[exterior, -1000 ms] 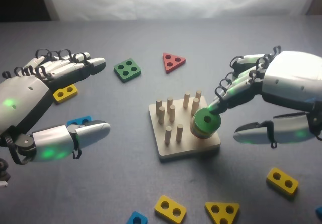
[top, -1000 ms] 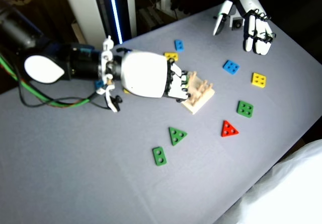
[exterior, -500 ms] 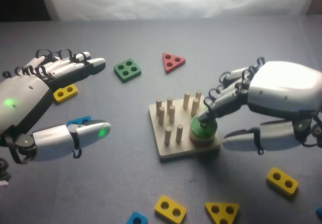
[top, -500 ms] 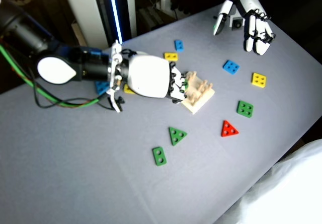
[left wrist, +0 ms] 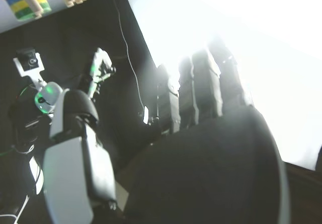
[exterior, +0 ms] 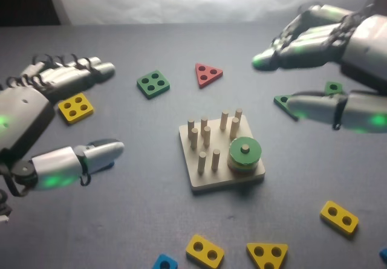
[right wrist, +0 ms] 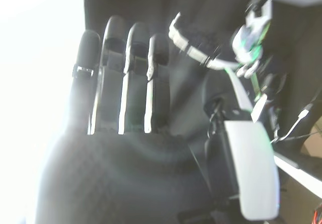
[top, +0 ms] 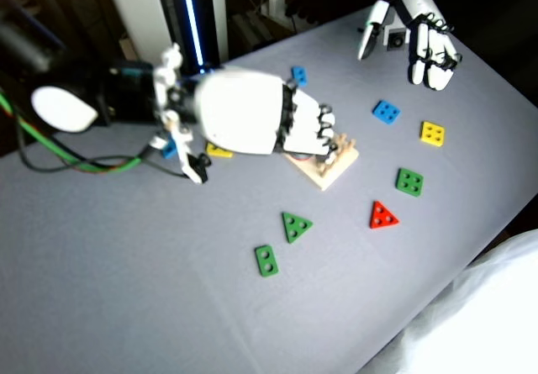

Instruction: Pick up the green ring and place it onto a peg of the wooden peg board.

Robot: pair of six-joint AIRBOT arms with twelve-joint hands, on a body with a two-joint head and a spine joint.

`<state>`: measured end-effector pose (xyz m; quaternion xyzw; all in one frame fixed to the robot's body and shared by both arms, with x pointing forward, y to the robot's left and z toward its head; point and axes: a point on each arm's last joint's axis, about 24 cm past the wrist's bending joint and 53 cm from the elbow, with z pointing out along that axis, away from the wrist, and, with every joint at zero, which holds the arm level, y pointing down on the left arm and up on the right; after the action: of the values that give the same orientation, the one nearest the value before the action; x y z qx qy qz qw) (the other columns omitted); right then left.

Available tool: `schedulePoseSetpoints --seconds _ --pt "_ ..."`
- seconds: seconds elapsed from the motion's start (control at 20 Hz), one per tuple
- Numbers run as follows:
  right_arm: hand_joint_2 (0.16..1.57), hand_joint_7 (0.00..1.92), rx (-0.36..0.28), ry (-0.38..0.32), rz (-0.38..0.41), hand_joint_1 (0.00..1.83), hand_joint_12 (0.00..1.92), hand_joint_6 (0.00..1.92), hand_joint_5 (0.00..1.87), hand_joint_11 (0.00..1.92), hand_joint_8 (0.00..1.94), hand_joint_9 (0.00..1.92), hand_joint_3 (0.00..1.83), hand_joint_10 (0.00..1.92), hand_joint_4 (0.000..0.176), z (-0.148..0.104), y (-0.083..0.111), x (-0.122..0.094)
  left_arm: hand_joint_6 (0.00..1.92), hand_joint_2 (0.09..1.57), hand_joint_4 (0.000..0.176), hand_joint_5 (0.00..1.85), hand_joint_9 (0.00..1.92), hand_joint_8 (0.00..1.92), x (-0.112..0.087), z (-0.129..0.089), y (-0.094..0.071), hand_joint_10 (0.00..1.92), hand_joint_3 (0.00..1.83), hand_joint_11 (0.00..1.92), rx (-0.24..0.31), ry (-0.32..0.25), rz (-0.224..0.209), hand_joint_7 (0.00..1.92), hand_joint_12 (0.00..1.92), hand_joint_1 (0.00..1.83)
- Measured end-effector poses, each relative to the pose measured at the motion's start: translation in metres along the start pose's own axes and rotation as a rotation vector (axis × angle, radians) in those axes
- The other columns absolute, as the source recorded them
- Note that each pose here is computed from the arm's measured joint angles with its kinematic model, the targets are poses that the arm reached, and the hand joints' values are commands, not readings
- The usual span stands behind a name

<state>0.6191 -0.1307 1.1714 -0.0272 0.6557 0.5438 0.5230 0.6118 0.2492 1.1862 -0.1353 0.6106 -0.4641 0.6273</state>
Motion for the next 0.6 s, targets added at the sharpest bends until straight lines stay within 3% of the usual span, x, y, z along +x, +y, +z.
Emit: schedulePoseSetpoints --seconds 0.05,0.1,0.2,0.3,0.45,0.5,0.55,0.6 --pt "1.34 0.66 -0.003 -0.028 0.012 0.50 0.81 0.00 0.60 0.25 0.00 0.64 0.00 0.01 0.000 -0.005 0.000 -0.006 0.00 1.10 0.042 0.35 0.24 0.00 -0.003 -0.001 -0.004 0.00 0.01 0.00 0.019 -0.014 -0.009 0.30 0.67 0.71" --pt "1.33 0.65 -0.002 -0.065 0.027 0.50 0.76 0.00 0.60 0.29 0.00 0.63 0.00 0.00 0.000 -0.013 0.000 -0.013 0.00 1.11 0.037 0.35 0.23 0.00 -0.007 -0.002 -0.010 0.00 0.01 0.00 0.040 -0.033 -0.023 0.29 0.64 0.76" --pt "1.33 0.65 -0.009 -0.141 0.032 0.43 0.76 0.00 0.58 0.33 0.00 0.67 0.00 0.02 0.000 -0.028 0.004 -0.031 0.00 1.13 0.004 0.34 0.27 0.01 -0.010 -0.004 -0.019 0.01 0.01 0.00 0.075 -0.052 -0.036 0.31 0.70 0.71" --pt "1.34 0.64 -0.042 -0.220 0.026 0.49 0.78 0.00 0.57 0.33 0.00 0.69 0.00 0.01 0.000 -0.040 0.014 -0.050 0.00 1.13 0.007 0.27 0.23 0.00 -0.008 -0.004 -0.026 0.00 0.00 0.00 0.101 -0.044 -0.040 0.27 0.72 0.60" --pt "1.37 0.67 -0.105 -0.329 0.029 0.47 0.95 0.00 0.56 0.14 0.00 0.71 0.00 0.01 0.000 -0.055 0.029 -0.072 0.00 1.18 0.058 0.23 0.22 0.00 -0.008 -0.006 -0.034 0.00 0.02 0.00 0.129 -0.053 -0.061 0.25 0.74 0.47" --pt "1.37 0.77 -0.127 -0.354 0.029 0.47 0.98 0.00 0.57 0.23 0.01 0.83 0.00 0.04 0.000 -0.059 0.035 -0.076 0.00 1.19 0.000 0.20 0.20 0.00 -0.012 -0.007 -0.038 0.00 0.01 0.00 0.150 -0.067 -0.067 0.18 0.77 0.45" --pt "1.32 0.84 -0.141 -0.369 0.027 0.51 1.05 0.00 0.60 0.41 0.02 0.95 0.00 0.07 0.000 -0.063 0.038 -0.078 0.01 1.17 0.000 0.27 0.30 0.01 -0.015 -0.008 -0.042 0.02 0.00 0.00 0.165 -0.080 -0.068 0.27 0.98 0.45" --pt "1.29 0.80 -0.144 -0.386 0.030 0.50 1.15 0.00 0.55 0.39 0.00 0.93 0.00 0.06 0.000 -0.066 0.039 -0.080 0.00 1.22 0.000 0.23 0.31 0.01 -0.018 -0.009 -0.045 0.02 0.01 0.00 0.180 -0.091 -0.068 0.30 0.98 0.41"
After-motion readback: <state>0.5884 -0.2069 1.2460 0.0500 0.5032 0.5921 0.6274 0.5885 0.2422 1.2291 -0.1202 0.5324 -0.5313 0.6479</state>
